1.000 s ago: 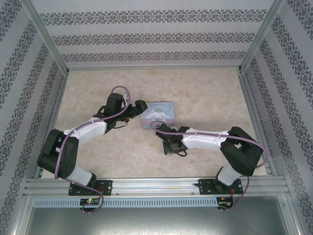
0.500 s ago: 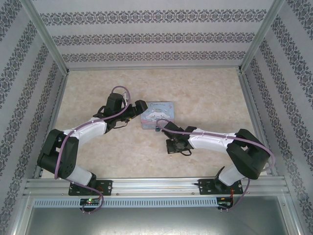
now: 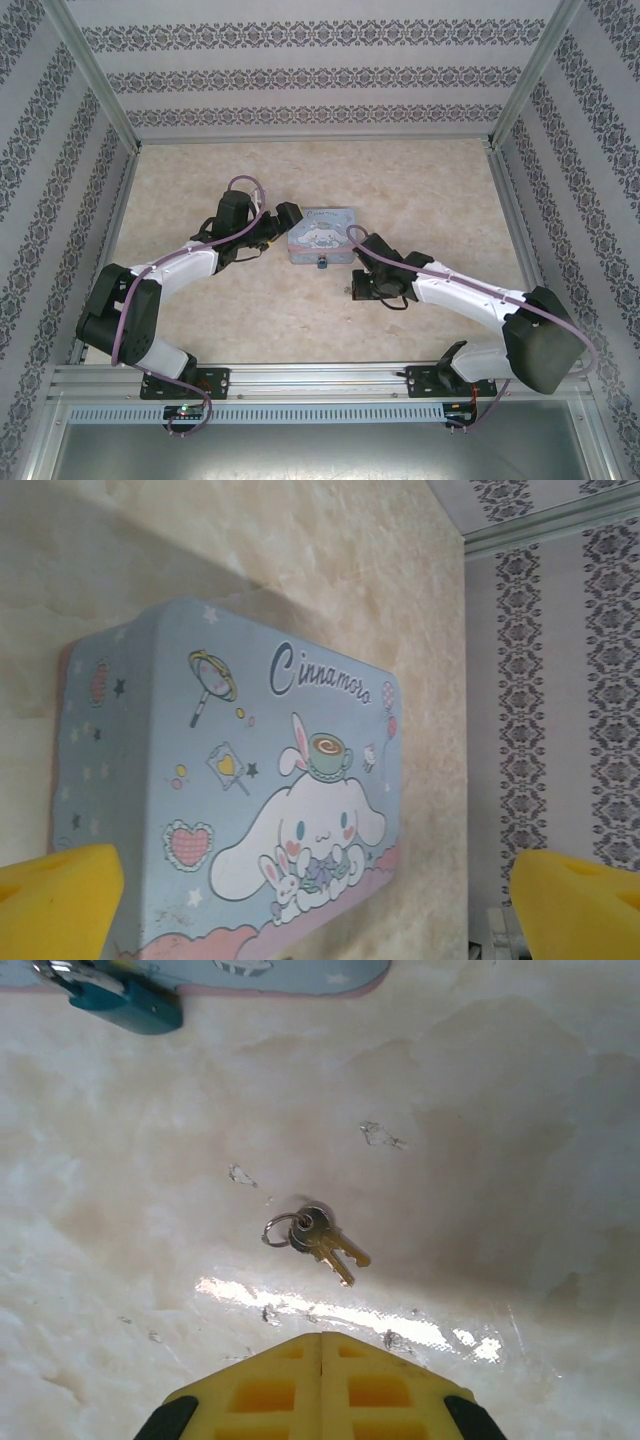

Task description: Unlock a padlock with a key

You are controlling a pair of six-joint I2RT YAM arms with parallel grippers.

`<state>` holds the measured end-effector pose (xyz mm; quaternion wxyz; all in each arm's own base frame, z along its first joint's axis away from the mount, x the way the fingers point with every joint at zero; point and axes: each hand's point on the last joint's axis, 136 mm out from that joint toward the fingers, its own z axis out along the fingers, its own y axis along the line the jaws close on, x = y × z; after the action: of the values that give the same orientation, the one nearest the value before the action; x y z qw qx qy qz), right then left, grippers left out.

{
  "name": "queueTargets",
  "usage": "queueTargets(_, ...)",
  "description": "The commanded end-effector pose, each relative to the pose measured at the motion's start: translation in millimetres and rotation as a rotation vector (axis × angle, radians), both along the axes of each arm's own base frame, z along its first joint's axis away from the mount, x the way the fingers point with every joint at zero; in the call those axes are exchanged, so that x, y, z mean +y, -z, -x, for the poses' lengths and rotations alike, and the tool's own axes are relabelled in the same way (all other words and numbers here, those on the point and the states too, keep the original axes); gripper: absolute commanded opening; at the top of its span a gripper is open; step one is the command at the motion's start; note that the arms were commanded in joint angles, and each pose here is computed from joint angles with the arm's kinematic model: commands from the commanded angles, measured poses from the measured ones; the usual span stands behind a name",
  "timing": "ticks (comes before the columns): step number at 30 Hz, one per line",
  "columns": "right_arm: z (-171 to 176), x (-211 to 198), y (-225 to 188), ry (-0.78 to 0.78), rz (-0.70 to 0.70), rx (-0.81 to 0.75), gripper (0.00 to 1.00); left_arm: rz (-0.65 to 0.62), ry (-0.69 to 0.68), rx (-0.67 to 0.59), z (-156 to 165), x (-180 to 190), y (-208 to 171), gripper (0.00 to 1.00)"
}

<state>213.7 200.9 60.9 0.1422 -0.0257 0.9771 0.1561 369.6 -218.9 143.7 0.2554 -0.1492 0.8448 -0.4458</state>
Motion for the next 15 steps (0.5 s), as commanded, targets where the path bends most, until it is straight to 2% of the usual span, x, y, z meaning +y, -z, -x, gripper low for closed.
queueTargets(1,0.3,-1.9,-2.7,-0.001,-0.004,0.016,0.00,0.069,0.006,-0.048,-0.1,-6.3,-23.2,0.99)
queueTargets(3,-0.9,-2.3,1.5,0.002,0.014,0.027,0.29,0.069,0.007,-0.050,0.2,-6.9,-24.4,0.99)
queueTargets(6,-3.9,1.5,5.7,0.005,0.031,0.038,0.46,0.064,0.004,-0.053,0.2,-6.1,-25.0,0.99)
queueTargets(13,-5.7,12.5,19.5,0.023,0.059,0.091,0.48,0.062,-0.004,-0.048,-0.5,-5.3,-22.6,0.99)
queueTargets(15,-5.1,15.0,24.4,0.032,0.068,0.100,0.54,0.057,-0.004,-0.045,0.2,-5.0,-20.8,0.99)
